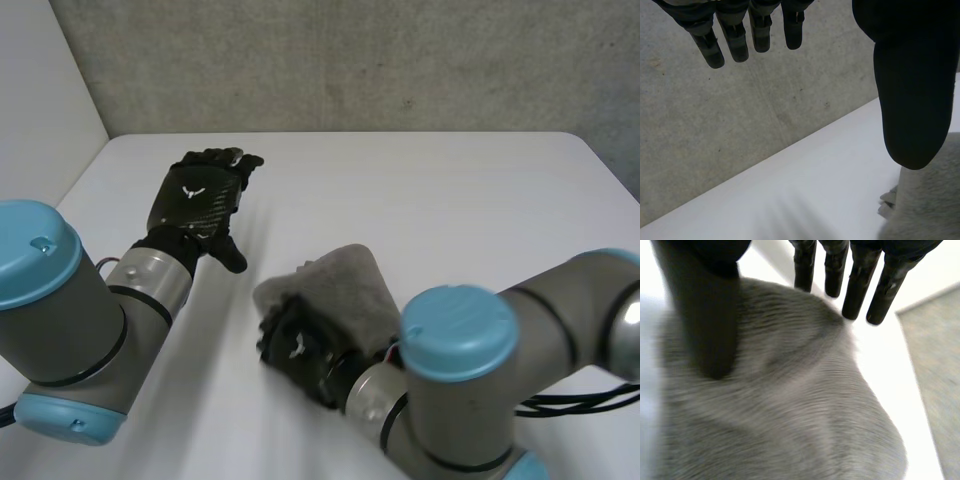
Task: Fold the towel.
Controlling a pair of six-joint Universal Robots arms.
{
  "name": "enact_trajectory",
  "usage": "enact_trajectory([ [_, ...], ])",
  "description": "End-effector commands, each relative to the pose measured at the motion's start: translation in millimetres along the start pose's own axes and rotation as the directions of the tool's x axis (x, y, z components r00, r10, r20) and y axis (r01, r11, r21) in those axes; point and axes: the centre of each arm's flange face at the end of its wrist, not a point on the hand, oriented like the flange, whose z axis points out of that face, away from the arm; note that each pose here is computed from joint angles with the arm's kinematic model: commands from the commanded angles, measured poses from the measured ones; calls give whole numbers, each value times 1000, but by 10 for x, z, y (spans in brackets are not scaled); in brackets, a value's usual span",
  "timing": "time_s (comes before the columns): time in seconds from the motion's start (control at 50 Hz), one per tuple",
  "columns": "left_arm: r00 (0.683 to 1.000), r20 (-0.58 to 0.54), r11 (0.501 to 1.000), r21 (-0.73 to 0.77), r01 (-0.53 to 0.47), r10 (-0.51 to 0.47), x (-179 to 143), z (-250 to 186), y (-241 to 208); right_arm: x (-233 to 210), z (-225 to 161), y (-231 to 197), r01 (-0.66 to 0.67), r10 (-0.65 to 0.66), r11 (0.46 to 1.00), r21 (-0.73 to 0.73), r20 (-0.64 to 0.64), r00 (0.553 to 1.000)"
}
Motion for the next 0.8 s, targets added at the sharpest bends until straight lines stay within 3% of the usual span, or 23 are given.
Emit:
enact_trajectory([
  [0.02, 1000, -24, 999, 32, -1, 2, 78, 20, -83, 650, -323, -42, -272, 294, 954, 124, -231, 928],
  [0.14, 998, -59, 999, 49, 1, 2, 219, -5, -134, 874, -504, -78, -398, 444, 893, 208, -279, 851],
  [0.18, 997, -76, 999, 36, -1, 4, 290, -23, -88, 1057, -526, 95, -492, 535, 845, 211, -321, 781],
  [0.28, 993, -116, 1000, -25, 15, -18, 445, -67, 87, 1170, -538, 290, -575, 599, 798, 180, -349, 721],
  [0.52, 991, -129, 966, -257, -13, -21, 691, -134, 743, 718, -121, 822, -696, 658, 715, -64, -274, 701],
  [0.8, 991, -136, 957, -288, -23, -17, 733, -133, 824, 723, -19, 894, -699, 659, 712, -73, -275, 700],
])
